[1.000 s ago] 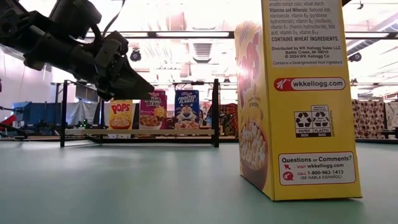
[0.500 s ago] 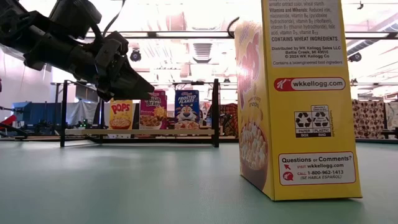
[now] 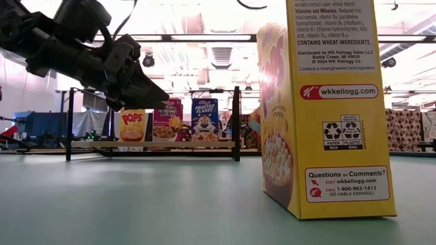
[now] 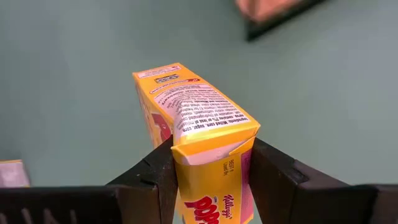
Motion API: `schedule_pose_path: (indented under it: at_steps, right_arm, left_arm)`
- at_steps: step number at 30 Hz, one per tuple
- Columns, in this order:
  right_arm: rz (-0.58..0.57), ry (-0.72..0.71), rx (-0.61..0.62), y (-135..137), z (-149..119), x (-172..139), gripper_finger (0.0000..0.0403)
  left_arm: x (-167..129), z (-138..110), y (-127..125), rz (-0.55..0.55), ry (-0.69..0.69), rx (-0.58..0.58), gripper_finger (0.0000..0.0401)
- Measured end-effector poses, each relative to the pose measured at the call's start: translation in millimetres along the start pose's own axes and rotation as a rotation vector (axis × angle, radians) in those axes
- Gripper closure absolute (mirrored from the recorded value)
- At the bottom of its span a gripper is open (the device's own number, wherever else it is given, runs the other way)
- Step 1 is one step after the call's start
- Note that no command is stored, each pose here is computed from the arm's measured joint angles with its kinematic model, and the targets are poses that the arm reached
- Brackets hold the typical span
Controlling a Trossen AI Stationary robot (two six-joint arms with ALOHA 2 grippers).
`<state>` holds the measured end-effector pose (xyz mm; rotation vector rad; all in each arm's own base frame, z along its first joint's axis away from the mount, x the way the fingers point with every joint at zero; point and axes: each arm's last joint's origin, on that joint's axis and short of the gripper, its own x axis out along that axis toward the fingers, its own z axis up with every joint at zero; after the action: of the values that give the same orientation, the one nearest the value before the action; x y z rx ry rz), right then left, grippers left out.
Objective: Stack cereal on shelf
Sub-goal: Put the top yellow cereal box on the shelf aligned with the other yellow cereal box
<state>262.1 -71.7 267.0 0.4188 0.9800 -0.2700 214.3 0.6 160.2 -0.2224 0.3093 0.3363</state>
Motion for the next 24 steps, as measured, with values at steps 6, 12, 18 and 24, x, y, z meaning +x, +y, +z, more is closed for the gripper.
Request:
schedule_pose_path:
  at_steps: [6, 12, 18, 24]
  right_arm:
    - [0.054, -0.057, -0.097, 25, 14, 14, 0.0252]
    - [0.058, -0.051, -0.173, 38, 30, 28, 0.0252]
    - [0.072, -0.031, -0.329, 52, 42, 43, 0.0252]
    - [0.073, -0.009, -0.408, 62, 57, 55, 0.0252]
  left_arm:
    - [0, -1, -1, -0.027, 0.024, -0.01, 0.0174]
    - [0, -2, -1, -0.037, 0.029, -0.01, 0.0174]
    - [-2, 12, -8, -0.137, -0.1, 0.077, 0.0174]
    - [-1, 15, -10, -0.175, -0.146, 0.079, 0.0174]
